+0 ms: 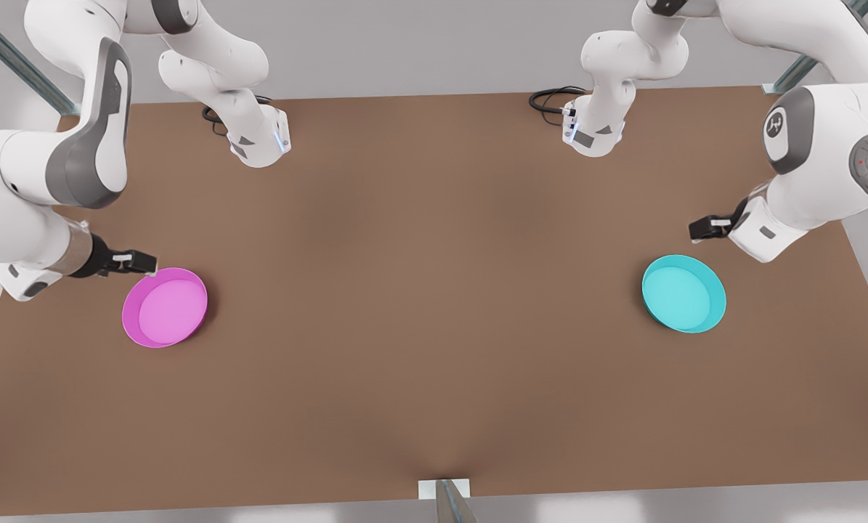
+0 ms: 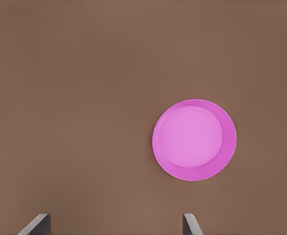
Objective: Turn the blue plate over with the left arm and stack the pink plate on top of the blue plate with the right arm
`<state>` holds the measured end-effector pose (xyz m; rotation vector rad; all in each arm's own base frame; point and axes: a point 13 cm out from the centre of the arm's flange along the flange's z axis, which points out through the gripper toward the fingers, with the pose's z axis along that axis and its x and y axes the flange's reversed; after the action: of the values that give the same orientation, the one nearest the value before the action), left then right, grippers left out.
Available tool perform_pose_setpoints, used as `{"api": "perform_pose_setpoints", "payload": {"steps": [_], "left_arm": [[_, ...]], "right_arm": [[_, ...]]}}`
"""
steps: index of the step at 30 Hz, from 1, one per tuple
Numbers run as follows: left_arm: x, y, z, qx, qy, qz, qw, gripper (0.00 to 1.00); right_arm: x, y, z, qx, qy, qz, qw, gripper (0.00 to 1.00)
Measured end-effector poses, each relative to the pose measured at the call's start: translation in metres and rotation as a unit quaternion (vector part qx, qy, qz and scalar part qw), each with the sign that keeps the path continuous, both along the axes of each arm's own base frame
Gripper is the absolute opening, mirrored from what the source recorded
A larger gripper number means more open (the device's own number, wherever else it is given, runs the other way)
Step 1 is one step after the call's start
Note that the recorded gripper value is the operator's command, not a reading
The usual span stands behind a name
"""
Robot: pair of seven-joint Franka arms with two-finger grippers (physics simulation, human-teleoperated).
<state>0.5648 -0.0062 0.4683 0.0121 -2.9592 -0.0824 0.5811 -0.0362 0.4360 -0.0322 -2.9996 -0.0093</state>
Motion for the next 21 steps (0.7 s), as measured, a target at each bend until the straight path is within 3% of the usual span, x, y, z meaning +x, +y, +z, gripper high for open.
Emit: {"api": "perform_pose_setpoints", "payload": {"steps": [2,5,9,13,18,21], "left_arm": [[0.003,0.001,-0.007,-0.006,0.003,0.006,1.0,1.0],[0.011,0.068,-0.079,-0.022,0.054,0.072,0.996,1.0],[-0.032,0.181,-0.231,-0.081,0.108,0.153,0.979,1.0],[-0.051,0.225,-0.33,-0.118,0.068,0.164,0.977,1.0],[-0.034,0.263,-0.375,-0.121,-0.003,0.138,0.983,1.0],[-0.04,0.273,-0.399,-0.129,-0.016,0.128,0.983,1.0]], "right_arm": [[0.004,0.0,0.001,-0.001,-0.009,0.002,1.0,1.0],[0.009,-0.004,-0.003,-0.003,-0.014,0.001,1.0,1.0],[0.012,-0.101,-0.073,-0.004,0.027,-0.061,0.998,1.0],[0.009,-0.161,-0.152,0.003,0.062,-0.081,0.995,1.0],[0.007,-0.206,-0.226,0.035,0.068,-0.091,0.993,1.0],[0.007,-0.223,-0.244,0.049,0.055,-0.086,0.994,1.0]]}}
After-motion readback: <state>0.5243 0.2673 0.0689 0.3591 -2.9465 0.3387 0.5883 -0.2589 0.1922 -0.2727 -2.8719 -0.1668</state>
